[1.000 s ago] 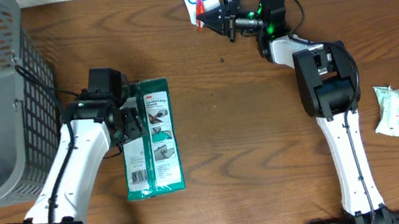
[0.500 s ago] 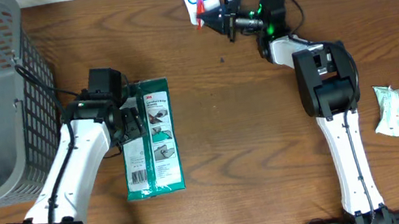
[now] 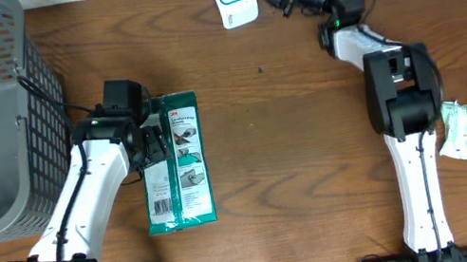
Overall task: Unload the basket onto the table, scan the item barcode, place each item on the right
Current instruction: 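Carry the sachet down to the right table edge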
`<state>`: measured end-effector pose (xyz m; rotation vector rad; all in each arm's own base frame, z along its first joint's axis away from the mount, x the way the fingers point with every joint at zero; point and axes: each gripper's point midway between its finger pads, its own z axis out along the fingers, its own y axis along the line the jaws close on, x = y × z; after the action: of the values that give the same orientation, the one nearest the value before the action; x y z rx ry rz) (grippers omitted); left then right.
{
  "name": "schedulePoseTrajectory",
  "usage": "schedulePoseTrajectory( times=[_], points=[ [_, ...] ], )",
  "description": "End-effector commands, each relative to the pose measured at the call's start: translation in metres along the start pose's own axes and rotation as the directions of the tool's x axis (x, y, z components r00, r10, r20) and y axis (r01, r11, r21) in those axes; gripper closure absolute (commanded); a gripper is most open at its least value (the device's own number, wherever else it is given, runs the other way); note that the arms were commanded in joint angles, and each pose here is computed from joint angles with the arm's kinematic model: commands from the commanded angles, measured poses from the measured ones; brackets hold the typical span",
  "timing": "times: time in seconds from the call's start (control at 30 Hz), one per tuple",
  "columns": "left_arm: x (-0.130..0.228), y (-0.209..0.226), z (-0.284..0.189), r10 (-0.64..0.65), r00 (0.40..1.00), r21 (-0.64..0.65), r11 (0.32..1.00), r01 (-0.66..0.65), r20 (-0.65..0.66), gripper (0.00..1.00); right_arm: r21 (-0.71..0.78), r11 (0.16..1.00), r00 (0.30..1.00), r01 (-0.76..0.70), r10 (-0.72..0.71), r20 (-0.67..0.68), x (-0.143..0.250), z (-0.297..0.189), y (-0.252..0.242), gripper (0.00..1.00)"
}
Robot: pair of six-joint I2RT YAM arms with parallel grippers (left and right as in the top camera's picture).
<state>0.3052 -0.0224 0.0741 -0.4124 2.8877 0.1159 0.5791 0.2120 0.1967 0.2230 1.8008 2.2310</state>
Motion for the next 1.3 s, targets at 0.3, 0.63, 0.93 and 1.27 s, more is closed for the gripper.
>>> schedulePoseTrajectory(
  times=[0.3, 0.63, 0.93, 1.27],
  points=[
    [-0.007, 0.001, -0.005, -0.004, 1.000, 0.002, 1.000, 0.004, 0.022, 0.14, 0.085, 0.971, 0.962, 0.223, -0.233, 0.140, -0.011, 0.012, 0.107, 0.98],
    [-0.007, 0.001, -0.005, -0.004, 1.000, 0.002, 1.000, 0.004, 0.022, 0.15, 0.652, 0.687, 0.920, 0.320, -0.390, -0.040, 0.036, -0.042, 0.059, 0.99],
    [-0.007, 0.001, -0.005, -0.004, 1.000, 0.002, 1.000, 0.004, 0.022, 0.15, 0.970, -0.090, 0.957, 0.227, -0.164, -0.239, 0.121, -0.207, 0.037, 0.99],
    [-0.007, 0.001, -0.005, -0.004, 1.000, 0.002, 1.000, 0.004, 0.022, 0.15, 0.850, -0.526, 0.999, 0.037, 0.009, -0.038, 0.165, -0.315, 0.035, 0.99]
  ],
)
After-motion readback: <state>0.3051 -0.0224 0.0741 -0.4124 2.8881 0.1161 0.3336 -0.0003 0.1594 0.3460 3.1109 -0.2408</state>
